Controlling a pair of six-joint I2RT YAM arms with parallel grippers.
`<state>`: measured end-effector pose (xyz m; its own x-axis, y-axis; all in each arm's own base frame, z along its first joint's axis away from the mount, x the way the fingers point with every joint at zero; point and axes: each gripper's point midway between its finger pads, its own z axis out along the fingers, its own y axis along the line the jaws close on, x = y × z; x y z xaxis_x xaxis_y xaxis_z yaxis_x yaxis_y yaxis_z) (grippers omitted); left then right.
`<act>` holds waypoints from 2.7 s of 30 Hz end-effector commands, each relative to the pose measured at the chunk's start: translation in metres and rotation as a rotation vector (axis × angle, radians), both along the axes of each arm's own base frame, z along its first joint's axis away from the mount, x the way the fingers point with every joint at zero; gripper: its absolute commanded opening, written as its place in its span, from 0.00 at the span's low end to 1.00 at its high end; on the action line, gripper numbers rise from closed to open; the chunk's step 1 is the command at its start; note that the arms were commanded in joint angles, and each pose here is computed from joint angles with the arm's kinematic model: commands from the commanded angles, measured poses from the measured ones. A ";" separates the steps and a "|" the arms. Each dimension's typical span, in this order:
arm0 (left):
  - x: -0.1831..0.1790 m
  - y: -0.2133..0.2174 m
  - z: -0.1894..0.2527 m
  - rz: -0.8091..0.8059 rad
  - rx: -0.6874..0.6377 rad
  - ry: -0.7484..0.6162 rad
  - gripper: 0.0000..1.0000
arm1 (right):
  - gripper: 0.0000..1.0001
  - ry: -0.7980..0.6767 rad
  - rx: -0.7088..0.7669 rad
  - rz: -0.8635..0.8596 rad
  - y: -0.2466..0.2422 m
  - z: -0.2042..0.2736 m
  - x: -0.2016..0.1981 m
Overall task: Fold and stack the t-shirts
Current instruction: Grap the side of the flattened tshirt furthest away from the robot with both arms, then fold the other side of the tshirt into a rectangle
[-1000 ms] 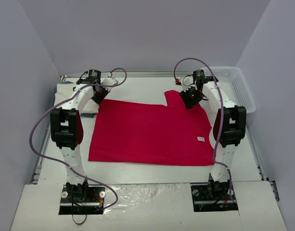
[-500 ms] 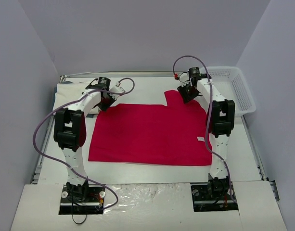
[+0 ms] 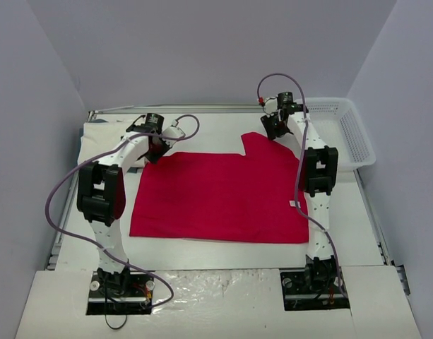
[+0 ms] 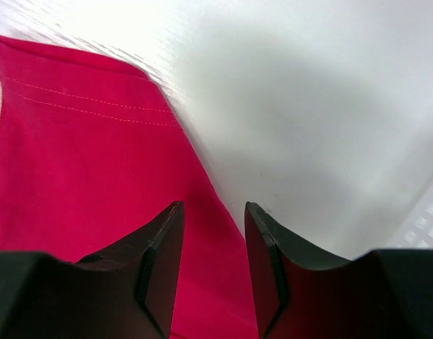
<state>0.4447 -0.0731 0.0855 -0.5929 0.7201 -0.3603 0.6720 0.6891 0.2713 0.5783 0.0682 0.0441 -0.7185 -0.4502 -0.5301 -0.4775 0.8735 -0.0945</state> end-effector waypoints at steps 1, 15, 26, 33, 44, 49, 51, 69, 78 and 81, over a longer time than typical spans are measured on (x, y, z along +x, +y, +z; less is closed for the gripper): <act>-0.007 0.003 0.024 0.008 0.011 -0.044 0.02 | 0.36 0.034 0.000 -0.025 -0.005 -0.012 -0.002; -0.010 0.003 0.014 0.013 0.010 -0.020 0.02 | 0.00 0.130 -0.006 -0.012 -0.009 -0.049 -0.022; -0.011 -0.001 0.015 0.017 0.004 -0.019 0.02 | 0.00 0.005 -0.060 0.009 -0.007 0.005 -0.026; -0.014 -0.001 0.019 0.017 0.003 -0.033 0.02 | 0.00 -0.007 -0.047 0.068 0.006 0.026 -0.057; -0.014 -0.007 0.020 0.008 -0.003 -0.035 0.02 | 0.00 0.012 -0.076 0.205 0.036 0.018 -0.101; -0.015 -0.006 0.018 0.010 0.001 -0.035 0.02 | 0.00 0.025 -0.121 0.292 0.055 0.013 -0.127; -0.015 -0.006 0.018 0.009 0.001 -0.038 0.02 | 0.00 0.046 -0.153 0.333 0.057 0.002 -0.143; -0.015 -0.007 0.022 0.022 -0.008 -0.052 0.02 | 0.00 -0.211 -0.405 0.159 0.047 0.033 -0.126; -0.018 -0.005 0.022 0.023 -0.003 -0.058 0.02 | 0.00 -0.312 -0.433 0.061 0.037 0.064 -0.090; -0.019 -0.005 0.021 0.020 -0.001 -0.055 0.02 | 0.00 -0.341 -0.435 0.063 0.036 0.071 -0.089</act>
